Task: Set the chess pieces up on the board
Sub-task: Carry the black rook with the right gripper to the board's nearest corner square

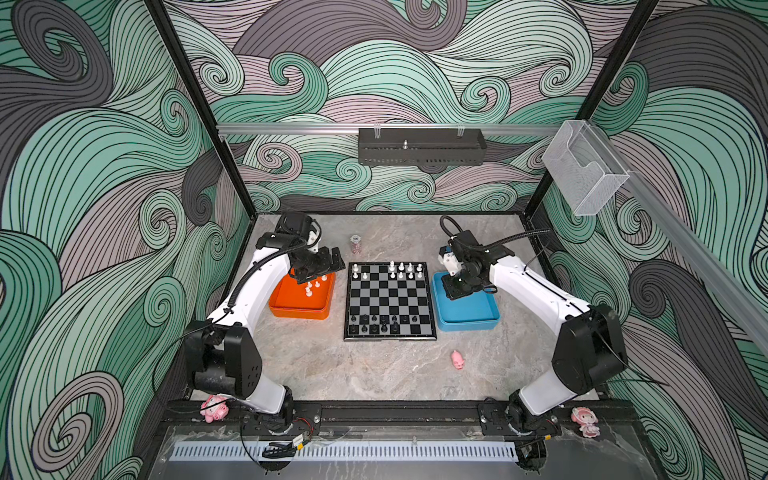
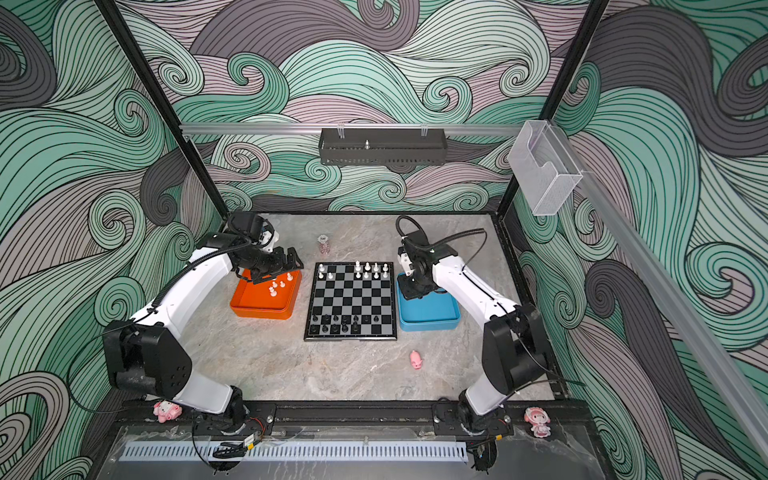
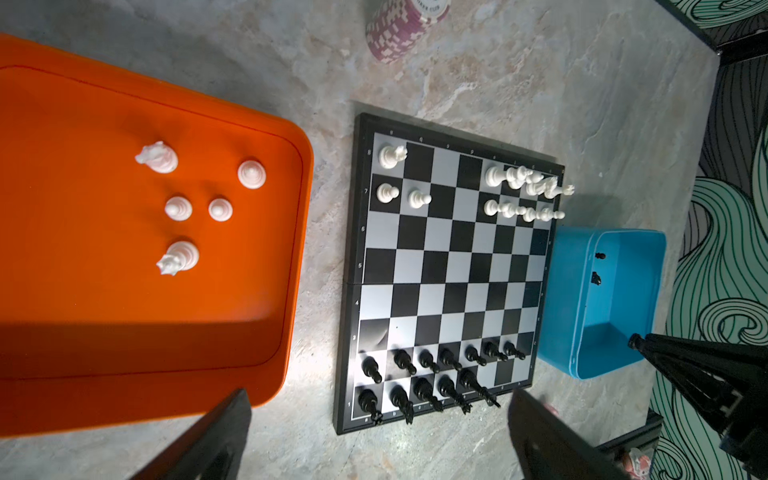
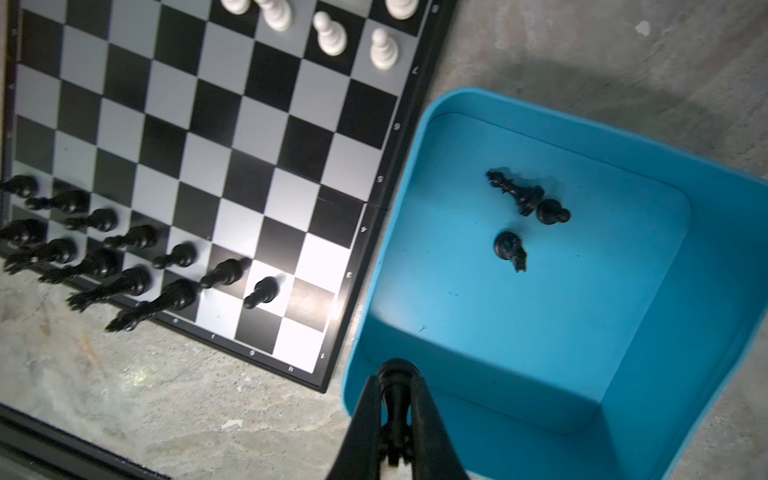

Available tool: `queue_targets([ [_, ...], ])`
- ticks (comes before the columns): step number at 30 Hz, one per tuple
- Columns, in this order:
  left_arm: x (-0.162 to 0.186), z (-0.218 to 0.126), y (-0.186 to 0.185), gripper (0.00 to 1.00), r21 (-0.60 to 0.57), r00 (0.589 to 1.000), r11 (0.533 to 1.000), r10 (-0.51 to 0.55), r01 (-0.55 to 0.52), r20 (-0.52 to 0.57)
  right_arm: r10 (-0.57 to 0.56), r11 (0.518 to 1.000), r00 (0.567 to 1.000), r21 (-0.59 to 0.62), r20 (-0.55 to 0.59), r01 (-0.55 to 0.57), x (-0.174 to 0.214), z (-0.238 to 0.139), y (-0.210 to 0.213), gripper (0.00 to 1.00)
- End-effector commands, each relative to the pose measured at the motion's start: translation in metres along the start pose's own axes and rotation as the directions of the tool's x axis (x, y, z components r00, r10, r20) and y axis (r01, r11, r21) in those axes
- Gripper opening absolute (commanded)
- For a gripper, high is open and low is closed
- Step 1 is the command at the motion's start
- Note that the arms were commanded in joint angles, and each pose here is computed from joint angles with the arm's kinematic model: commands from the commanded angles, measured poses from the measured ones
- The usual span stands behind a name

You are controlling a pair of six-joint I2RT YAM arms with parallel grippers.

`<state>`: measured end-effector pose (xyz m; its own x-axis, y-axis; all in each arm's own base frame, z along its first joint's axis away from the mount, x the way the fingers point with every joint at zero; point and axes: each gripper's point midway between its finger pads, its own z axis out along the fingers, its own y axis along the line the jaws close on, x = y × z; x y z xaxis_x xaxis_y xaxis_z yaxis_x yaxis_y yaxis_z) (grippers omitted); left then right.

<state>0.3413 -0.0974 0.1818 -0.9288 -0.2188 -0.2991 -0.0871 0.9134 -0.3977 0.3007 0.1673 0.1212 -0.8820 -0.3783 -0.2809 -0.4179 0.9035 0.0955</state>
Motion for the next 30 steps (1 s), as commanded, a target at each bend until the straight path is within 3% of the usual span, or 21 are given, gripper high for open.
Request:
queue_targets([
  [1, 0.006, -0.015, 0.005, 0.99, -0.019, 1.0, 1.0, -0.003, 0.003, 0.02, -0.004, 1.0, 0.999, -0.029, -0.038, 0.003, 0.019, 0.002, 0.02, 0.13],
  [13, 0.013, -0.012, 0.002, 0.99, 0.014, 1.0, 1.0, -0.008, 0.008, 0.0, -0.06, 0.997, 0.996, -0.057, -0.065, 0.057, 0.047, 0.035, 0.071, 0.14],
  [30, 0.018, -0.016, 0.002, 0.99, 0.025, 1.0, 1.0, 0.0, 0.0, 0.007, -0.06, 0.998, 0.992, -0.005, -0.107, 0.06, 0.048, 0.069, 0.071, 0.15],
])
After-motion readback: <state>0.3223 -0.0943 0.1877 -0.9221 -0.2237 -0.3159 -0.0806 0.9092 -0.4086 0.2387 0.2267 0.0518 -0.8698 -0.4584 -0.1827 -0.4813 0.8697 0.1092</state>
